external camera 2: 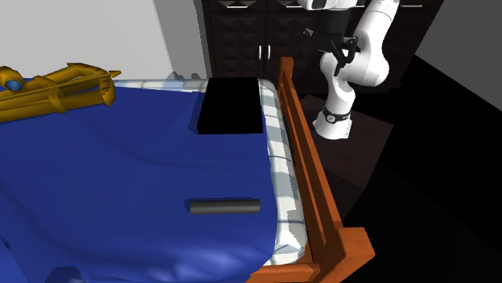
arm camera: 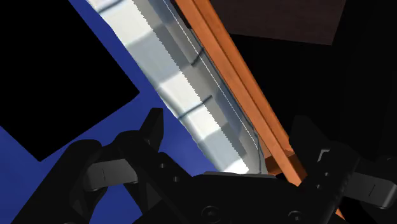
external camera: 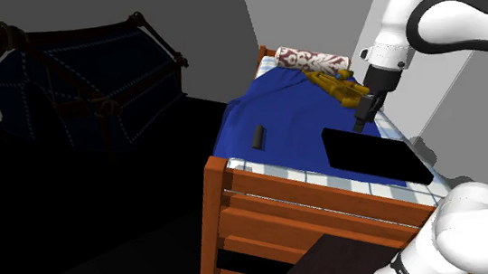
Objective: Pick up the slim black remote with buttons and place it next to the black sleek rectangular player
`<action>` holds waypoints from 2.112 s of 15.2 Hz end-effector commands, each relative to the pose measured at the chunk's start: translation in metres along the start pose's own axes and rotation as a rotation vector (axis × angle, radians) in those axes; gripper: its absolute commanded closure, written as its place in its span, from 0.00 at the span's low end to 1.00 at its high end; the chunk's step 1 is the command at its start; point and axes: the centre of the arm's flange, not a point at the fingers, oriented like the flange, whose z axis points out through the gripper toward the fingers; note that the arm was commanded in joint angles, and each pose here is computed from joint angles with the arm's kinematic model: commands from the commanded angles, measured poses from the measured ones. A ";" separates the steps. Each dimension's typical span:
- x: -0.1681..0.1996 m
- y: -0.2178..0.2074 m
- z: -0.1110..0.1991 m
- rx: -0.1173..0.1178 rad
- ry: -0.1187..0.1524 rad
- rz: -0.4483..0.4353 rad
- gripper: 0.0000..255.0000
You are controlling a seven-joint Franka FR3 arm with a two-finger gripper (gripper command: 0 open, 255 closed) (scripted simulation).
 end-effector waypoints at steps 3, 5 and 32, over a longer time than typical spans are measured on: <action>0.025 -0.004 0.010 0.009 -0.008 0.053 0.00; 0.050 -0.008 0.020 0.019 -0.016 0.106 0.00; 0.367 0.065 0.178 0.147 -0.126 0.822 0.00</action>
